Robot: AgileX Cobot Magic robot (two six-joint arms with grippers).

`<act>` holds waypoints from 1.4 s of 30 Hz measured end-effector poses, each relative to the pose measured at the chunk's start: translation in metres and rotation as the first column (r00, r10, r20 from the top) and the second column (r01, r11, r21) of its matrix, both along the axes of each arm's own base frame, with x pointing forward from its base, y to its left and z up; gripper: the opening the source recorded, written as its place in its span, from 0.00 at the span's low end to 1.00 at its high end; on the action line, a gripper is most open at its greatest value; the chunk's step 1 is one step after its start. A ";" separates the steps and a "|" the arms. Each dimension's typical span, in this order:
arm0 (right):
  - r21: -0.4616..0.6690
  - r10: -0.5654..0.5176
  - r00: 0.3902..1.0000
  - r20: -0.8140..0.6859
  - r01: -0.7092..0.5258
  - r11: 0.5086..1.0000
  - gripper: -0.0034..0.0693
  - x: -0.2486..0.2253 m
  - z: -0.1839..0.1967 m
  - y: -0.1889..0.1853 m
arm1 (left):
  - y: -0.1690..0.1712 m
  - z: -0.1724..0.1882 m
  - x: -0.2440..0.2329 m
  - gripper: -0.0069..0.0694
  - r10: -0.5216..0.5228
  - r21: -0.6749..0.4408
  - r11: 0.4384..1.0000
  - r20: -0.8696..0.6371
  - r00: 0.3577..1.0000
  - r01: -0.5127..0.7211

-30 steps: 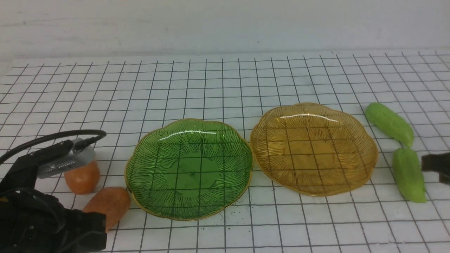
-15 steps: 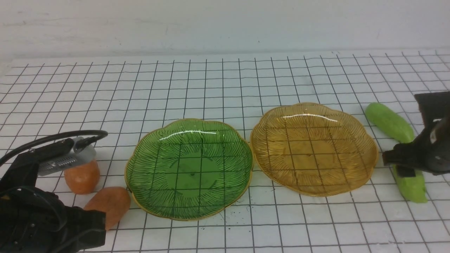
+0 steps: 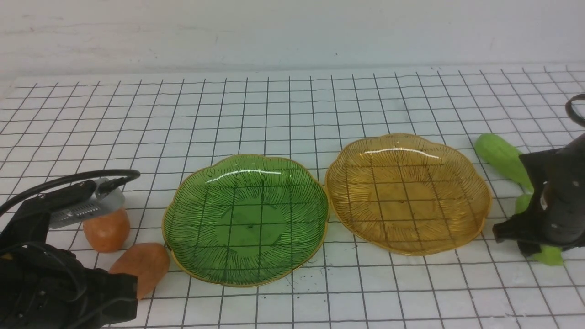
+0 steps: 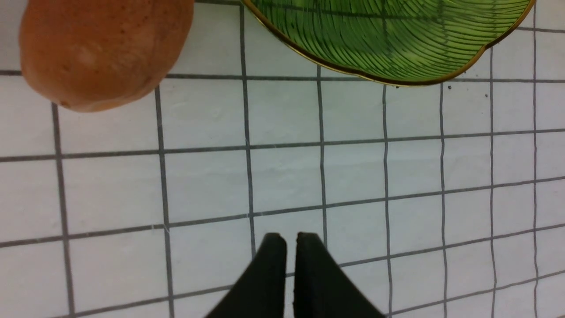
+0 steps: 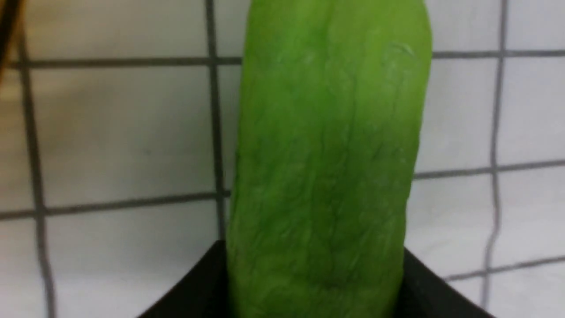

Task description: Put different types of vegetables on the plate.

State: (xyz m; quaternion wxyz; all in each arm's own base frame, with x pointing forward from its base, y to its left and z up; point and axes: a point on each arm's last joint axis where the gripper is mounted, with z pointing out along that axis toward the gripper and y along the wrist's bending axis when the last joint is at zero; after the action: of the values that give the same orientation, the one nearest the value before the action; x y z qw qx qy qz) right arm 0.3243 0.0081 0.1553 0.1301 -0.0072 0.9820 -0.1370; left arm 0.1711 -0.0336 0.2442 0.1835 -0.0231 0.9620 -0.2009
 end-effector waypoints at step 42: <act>0.120 0.222 0.915 0.338 -0.276 0.954 0.92 0.063 0.105 0.047 | 0.000 0.000 0.000 0.13 0.008 -0.003 1.000 -0.003 1.000 -0.008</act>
State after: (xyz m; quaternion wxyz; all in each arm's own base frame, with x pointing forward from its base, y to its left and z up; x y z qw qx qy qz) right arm 0.3877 0.0552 0.2600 0.3045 -0.0993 0.9466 -0.0367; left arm 0.1711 -0.0336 0.2442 0.1826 -0.0274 0.9619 -0.2018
